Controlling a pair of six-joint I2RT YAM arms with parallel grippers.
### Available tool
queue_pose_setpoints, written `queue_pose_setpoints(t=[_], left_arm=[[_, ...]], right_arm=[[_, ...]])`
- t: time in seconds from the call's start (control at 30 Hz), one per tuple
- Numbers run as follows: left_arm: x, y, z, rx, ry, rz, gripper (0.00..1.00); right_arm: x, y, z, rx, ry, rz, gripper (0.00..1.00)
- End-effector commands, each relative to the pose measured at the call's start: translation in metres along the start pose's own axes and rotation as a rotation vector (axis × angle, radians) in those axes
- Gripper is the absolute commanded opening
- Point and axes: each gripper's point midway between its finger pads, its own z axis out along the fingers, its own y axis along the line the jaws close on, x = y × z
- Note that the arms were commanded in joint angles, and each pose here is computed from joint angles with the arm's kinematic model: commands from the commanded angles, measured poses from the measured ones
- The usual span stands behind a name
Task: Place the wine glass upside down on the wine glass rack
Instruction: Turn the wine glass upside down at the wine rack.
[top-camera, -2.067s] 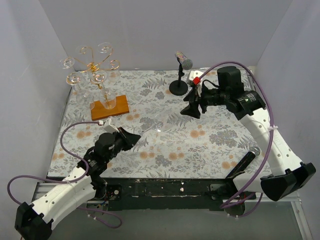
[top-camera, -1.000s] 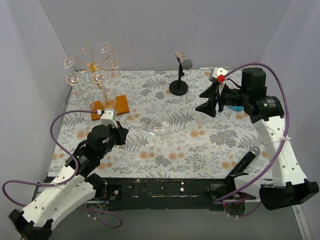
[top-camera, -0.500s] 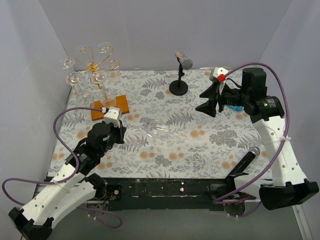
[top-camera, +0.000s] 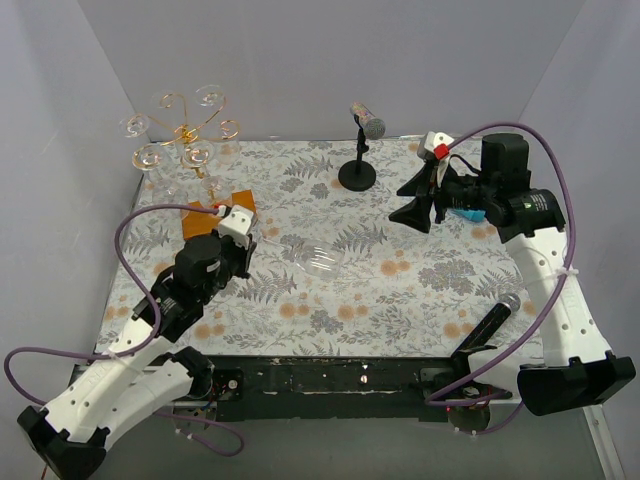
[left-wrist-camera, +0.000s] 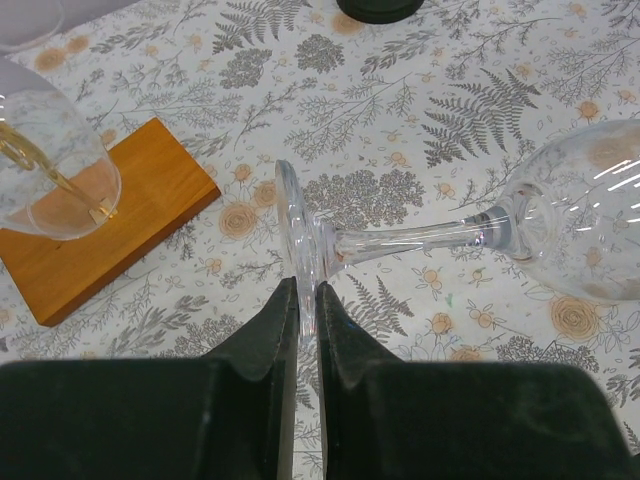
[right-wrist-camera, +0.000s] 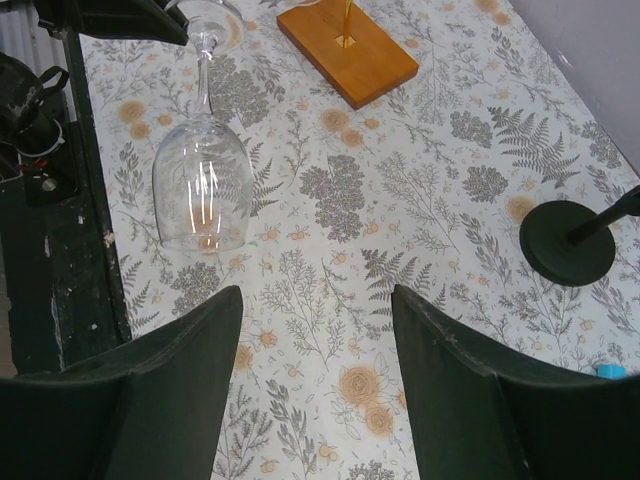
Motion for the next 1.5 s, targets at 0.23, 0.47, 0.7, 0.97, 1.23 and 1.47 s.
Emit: queue_pose_setpoints(t=[0.23, 0.47, 0.7, 0.97, 1.23, 1.47], left_arm=[[-0.061, -0.004, 0.0, 0.042, -0.16, 0.11, 0.0], [-0.069, -0.003, 0.005, 0.041, -0.166, 0.161, 0.0], [-0.076, -0.001, 0.007, 0.031, -0.171, 0.217, 0.0], [-0.089, 0.0, 0.009, 0.033, -0.185, 0.281, 0.0], [-0.102, -0.005, 0.014, 0.044, -0.198, 0.334, 0.0], [-0.11, -0.015, 0.019, 0.058, -0.208, 0.38, 0.0]], right_arm=[[-0.026, -0.008, -0.001, 0.006, -0.056, -0.016, 0.69], [-0.032, -0.008, -0.001, -0.002, -0.064, -0.015, 0.69], [-0.033, -0.01, 0.001, -0.008, -0.064, -0.008, 0.68], [-0.038, -0.011, 0.001, -0.013, -0.07, -0.006, 0.68], [-0.046, -0.012, 0.002, -0.028, -0.083, -0.003, 0.68], [-0.051, -0.012, 0.003, -0.039, -0.094, 0.008, 0.68]])
